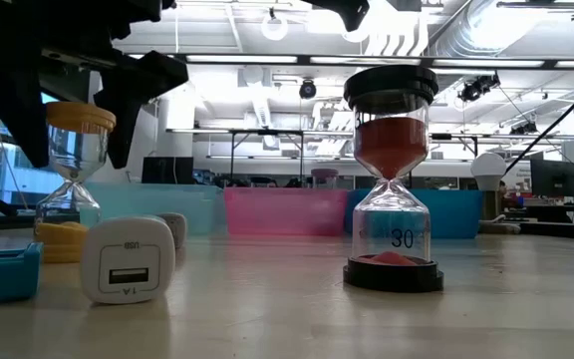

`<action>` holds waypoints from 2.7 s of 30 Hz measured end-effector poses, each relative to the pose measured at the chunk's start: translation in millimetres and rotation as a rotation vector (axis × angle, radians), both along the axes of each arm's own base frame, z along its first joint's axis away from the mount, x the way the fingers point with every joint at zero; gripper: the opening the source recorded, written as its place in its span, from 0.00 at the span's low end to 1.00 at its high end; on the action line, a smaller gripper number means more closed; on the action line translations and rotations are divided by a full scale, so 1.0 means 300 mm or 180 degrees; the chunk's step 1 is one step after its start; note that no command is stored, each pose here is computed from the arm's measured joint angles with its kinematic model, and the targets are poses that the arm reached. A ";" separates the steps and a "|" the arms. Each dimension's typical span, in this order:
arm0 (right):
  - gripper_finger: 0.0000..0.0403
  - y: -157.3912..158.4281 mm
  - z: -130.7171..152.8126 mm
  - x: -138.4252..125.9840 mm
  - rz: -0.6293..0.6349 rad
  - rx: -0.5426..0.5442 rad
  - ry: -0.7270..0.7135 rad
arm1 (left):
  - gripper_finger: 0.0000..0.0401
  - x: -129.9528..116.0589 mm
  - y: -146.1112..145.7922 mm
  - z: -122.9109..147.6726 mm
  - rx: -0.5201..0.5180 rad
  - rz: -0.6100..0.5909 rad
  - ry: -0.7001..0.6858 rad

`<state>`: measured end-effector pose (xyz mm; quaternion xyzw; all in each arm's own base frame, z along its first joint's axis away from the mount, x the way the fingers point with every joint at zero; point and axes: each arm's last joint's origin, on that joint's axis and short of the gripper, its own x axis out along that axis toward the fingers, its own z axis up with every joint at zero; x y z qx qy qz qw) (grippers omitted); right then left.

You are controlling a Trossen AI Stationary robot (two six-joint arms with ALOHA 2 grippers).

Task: Pick & Place Office items
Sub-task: Put the yellow hourglass into the pink bin

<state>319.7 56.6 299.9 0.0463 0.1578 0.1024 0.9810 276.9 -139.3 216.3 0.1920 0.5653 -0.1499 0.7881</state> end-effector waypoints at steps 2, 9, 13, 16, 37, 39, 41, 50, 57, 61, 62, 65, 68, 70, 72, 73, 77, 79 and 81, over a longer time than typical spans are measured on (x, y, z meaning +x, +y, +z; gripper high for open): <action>0.73 0.000 0.000 0.000 0.0000 -0.0001 0.0000 | 0.54 0.001 0.000 0.000 0.0014 -0.0050 -0.0008; 0.73 0.000 -0.004 -0.001 -0.0018 0.0050 0.0054 | 0.46 0.001 -0.001 0.001 0.0009 -0.0037 -0.0017; 0.73 0.000 -0.006 -0.002 -0.0026 0.0057 0.0081 | 0.46 0.002 -0.001 0.002 0.0013 -0.0035 -0.0018; 0.73 0.011 -0.007 -0.004 -0.0018 0.0111 0.0097 | 0.46 0.002 0.000 0.017 0.0001 -0.0031 -0.0048; 0.73 0.215 -0.036 -0.081 -0.0549 -0.0074 0.0309 | 0.46 0.033 0.348 0.457 0.0050 0.0976 -0.0653; 0.73 0.228 -0.035 -0.087 -0.0549 -0.0092 0.0298 | 0.46 0.040 0.426 0.477 0.0082 0.1183 -0.0726; 0.73 0.239 -0.036 -0.093 -0.0550 -0.0112 0.0296 | 0.46 0.050 0.504 0.482 0.0117 0.1346 -0.0809; 0.73 0.248 -0.038 -0.099 -0.0544 -0.0143 0.0313 | 0.46 0.114 0.838 0.415 -0.0313 0.1998 -0.1011; 0.73 0.245 -0.046 -0.102 -0.0602 -0.0217 0.0371 | 0.46 0.184 0.994 0.289 -0.0396 0.2402 -0.0964; 0.73 0.242 -0.049 -0.104 -0.0655 -0.0261 0.0399 | 0.46 0.202 1.049 0.216 -0.0398 0.2612 -0.0778; 0.73 0.241 -0.050 -0.104 -0.0670 -0.0271 0.0402 | 0.46 0.204 1.060 0.201 -0.0361 0.2657 -0.0745; 0.73 0.240 -0.052 -0.105 -0.0682 -0.0288 0.0422 | 0.46 0.209 1.087 0.162 -0.0256 0.2765 -0.0633; 0.73 0.239 -0.053 -0.105 -0.0684 -0.0292 0.0427 | 0.46 0.217 1.102 0.131 -0.0169 0.2799 -0.0555; 0.73 0.239 -0.054 -0.105 -0.0684 -0.0299 0.0439 | 0.46 0.226 1.115 0.110 -0.0116 0.2788 -0.0535; 0.73 0.239 -0.054 -0.105 -0.0685 -0.0299 0.0439 | 0.46 0.235 1.128 0.083 -0.0109 0.2803 -0.0502; 0.73 0.239 -0.054 -0.105 -0.0685 -0.0301 0.0441 | 0.46 0.239 1.132 0.070 -0.0109 0.2807 -0.0485; 0.73 0.239 -0.055 -0.106 -0.0684 -0.0304 0.0447 | 0.46 0.252 1.147 0.021 -0.0102 0.2788 -0.0362; 0.73 0.238 -0.055 -0.106 -0.0685 -0.0305 0.0451 | 0.47 0.254 1.148 0.018 -0.0110 0.2836 -0.0360; 0.73 0.238 -0.057 -0.107 -0.0687 -0.0314 0.0471 | 0.51 0.254 1.148 0.017 -0.0116 0.2852 -0.0357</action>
